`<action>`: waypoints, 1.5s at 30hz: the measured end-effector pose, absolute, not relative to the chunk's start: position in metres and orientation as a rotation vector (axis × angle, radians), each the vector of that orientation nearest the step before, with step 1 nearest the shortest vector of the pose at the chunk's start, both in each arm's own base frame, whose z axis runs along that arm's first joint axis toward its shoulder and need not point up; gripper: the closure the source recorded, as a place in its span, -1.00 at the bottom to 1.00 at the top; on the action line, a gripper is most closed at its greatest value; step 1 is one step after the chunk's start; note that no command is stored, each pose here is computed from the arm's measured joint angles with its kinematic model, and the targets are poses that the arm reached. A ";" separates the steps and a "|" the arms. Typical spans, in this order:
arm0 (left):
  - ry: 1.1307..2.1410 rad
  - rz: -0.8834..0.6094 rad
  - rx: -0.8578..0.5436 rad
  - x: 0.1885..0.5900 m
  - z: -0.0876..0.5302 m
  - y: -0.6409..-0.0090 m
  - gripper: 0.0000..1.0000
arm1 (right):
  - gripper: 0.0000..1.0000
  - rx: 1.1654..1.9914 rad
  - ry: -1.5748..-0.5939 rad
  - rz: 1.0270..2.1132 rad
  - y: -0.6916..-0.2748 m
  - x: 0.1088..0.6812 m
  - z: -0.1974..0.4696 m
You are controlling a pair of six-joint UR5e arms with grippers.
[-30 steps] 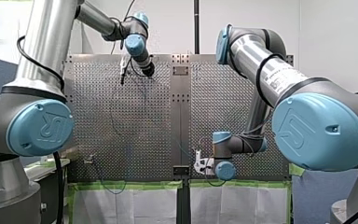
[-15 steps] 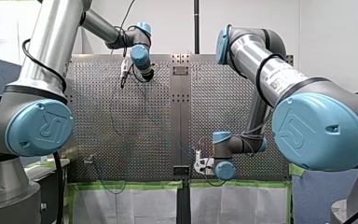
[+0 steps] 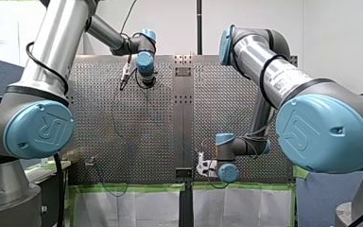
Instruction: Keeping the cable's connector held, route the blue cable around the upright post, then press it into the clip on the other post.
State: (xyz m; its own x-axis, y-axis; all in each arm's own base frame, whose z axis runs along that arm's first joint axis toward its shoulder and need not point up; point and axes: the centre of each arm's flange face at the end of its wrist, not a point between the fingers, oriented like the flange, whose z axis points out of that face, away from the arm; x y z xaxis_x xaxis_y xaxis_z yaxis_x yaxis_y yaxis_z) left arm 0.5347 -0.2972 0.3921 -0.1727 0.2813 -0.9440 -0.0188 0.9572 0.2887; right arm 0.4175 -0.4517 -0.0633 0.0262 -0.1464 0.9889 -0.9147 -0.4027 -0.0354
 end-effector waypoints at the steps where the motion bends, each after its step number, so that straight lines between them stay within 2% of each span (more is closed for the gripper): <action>1: 1.732 0.278 0.205 0.535 0.389 -0.298 -1.00 | 1.00 1.628 -1.098 1.440 -0.452 0.417 -0.063; 25: 1.807 0.465 0.414 0.550 0.314 -0.317 -1.00 | 1.00 1.628 -1.097 1.440 -0.452 0.418 -0.063; 45: 1.881 0.491 0.473 0.559 0.234 -0.335 -1.00 | 1.00 1.631 -1.098 1.438 -0.451 0.418 -0.064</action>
